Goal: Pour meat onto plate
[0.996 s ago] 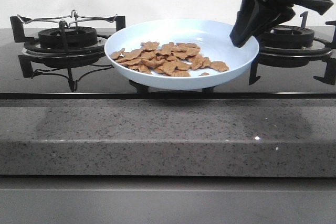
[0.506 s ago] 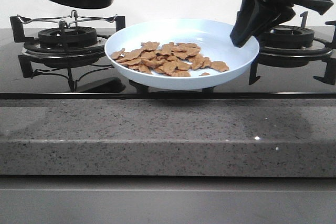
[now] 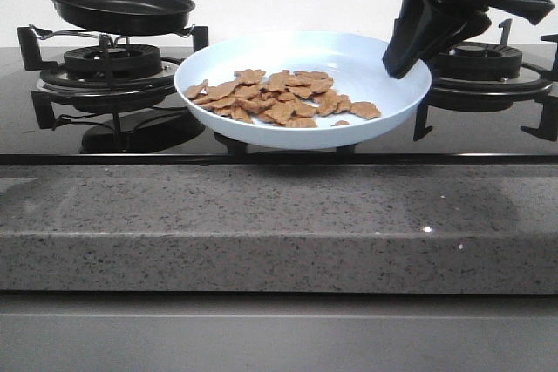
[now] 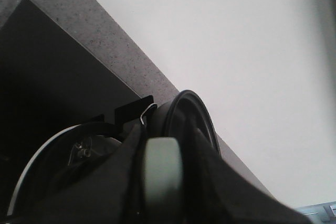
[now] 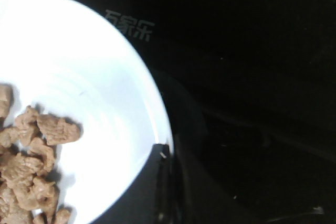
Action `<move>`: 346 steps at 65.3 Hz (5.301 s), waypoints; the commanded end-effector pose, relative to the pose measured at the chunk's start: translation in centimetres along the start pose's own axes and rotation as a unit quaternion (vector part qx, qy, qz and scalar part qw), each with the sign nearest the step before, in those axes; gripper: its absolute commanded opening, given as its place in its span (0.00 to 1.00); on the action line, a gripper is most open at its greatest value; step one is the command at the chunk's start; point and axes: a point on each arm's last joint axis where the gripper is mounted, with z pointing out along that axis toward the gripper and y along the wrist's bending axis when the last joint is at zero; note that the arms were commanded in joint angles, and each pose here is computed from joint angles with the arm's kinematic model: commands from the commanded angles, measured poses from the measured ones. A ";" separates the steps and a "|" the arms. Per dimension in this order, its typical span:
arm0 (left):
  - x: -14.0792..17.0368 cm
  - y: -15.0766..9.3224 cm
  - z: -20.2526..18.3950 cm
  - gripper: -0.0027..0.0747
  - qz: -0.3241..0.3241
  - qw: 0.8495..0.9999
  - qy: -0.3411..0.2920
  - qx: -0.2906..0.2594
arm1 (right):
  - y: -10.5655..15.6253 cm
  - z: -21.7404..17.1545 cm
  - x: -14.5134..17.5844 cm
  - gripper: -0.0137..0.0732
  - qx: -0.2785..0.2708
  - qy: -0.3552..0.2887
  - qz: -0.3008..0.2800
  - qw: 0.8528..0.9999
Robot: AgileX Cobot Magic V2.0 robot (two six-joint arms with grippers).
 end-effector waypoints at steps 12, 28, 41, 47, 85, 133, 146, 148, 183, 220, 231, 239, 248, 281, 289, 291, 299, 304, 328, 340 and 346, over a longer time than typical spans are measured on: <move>-1.6 -2.4 -1.2 0.01 0.012 0.999 -0.030 0.030 | 0.5 -1.6 -1.1 0.08 -0.007 -0.044 -0.005 0.999; -1.3 -2.4 -1.4 0.01 0.030 0.999 -0.007 0.035 | 0.5 -1.6 -1.1 0.08 -0.007 -0.044 -0.005 0.999; -1.1 -2.6 -1.5 0.21 0.033 0.998 0.007 0.049 | 0.5 -1.6 -1.1 0.08 -0.007 -0.044 -0.005 0.999; -1.3 -2.4 -1.7 0.35 0.035 0.998 0.005 0.045 | 0.5 -1.6 -1.1 0.08 -0.007 -0.044 -0.005 0.999; -3.3 -1.7 -6.1 0.62 0.095 0.995 0.038 0.009 | 0.5 -1.6 -1.1 0.08 -0.007 -0.044 -0.005 0.999; 5.6 -15.1 -13.7 0.60 0.396 0.887 0.128 -0.199 | 0.5 -1.6 -1.1 0.08 -0.007 -0.044 -0.005 0.999; 9.2 -14.5 -15.6 0.60 0.407 0.882 0.123 -0.201 | 0.5 -1.6 -1.1 0.08 -0.007 -0.044 -0.005 0.999; 9.6 -14.3 -16.0 0.60 0.408 0.882 0.123 -0.200 | 0.5 -1.6 -1.1 0.08 -0.007 -0.044 -0.005 0.999; 11.6 -13.0 -18.1 0.60 0.415 0.876 0.131 -0.209 | 0.5 -1.6 -1.1 0.08 -0.007 -0.043 -0.005 0.999; 11.5 -12.8 -17.8 0.60 0.414 0.877 0.130 -0.209 | -1.0 -3.4 -9.0 0.08 -0.002 -0.071 -0.009 0.997; 11.5 -12.8 -17.8 0.60 0.414 0.877 0.130 -0.209 | -1.1 -1.9 -11.7 0.08 -0.009 -0.069 -0.018 0.997; 11.5 -12.8 -17.8 0.60 0.414 0.877 0.130 -0.209 | -1.4 -0.4 -13.5 0.08 -0.011 -0.077 -0.023 0.997; 11.5 -12.8 -17.8 0.60 0.414 0.877 0.130 -0.209 | -2.0 1.8 -14.7 0.08 -0.011 -0.078 -0.024 0.997; 11.5 -12.8 -17.8 0.60 0.414 0.877 0.130 -0.209 | -3.9 6.2 -15.0 0.18 0.020 -0.047 -0.028 0.998; 11.5 -12.8 -17.8 0.60 0.414 0.877 0.130 -0.209 | -4.1 6.3 -14.8 0.43 0.027 -0.036 -0.033 0.998; 11.5 -12.8 -17.8 0.60 0.414 0.877 0.130 -0.209 | -4.1 6.2 -14.8 0.50 0.030 -0.036 -0.035 0.998; 11.5 -12.8 -17.8 0.60 0.414 0.877 0.130 -0.209 | -3.8 5.3 -15.0 0.64 0.031 -0.040 -0.039 0.998; 11.5 -12.8 -17.8 0.60 0.414 0.877 0.130 -0.209 | -3.4 4.0 -15.2 0.64 0.031 -0.050 -0.043 0.997; 11.5 -12.8 -17.8 0.60 0.414 0.877 0.130 -0.209 | -0.7 -5.2 -13.1 0.64 0.033 -0.105 -0.054 0.992; 11.5 -12.8 -17.8 0.60 0.414 0.877 0.130 -0.209 | -0.1 -9.5 -8.1 0.64 0.052 -0.125 -0.058 0.989; 11.5 -12.8 -17.8 0.60 0.414 0.877 0.130 -0.209 | -0.1 -11.1 -5.3 0.64 0.063 -0.122 -0.063 0.988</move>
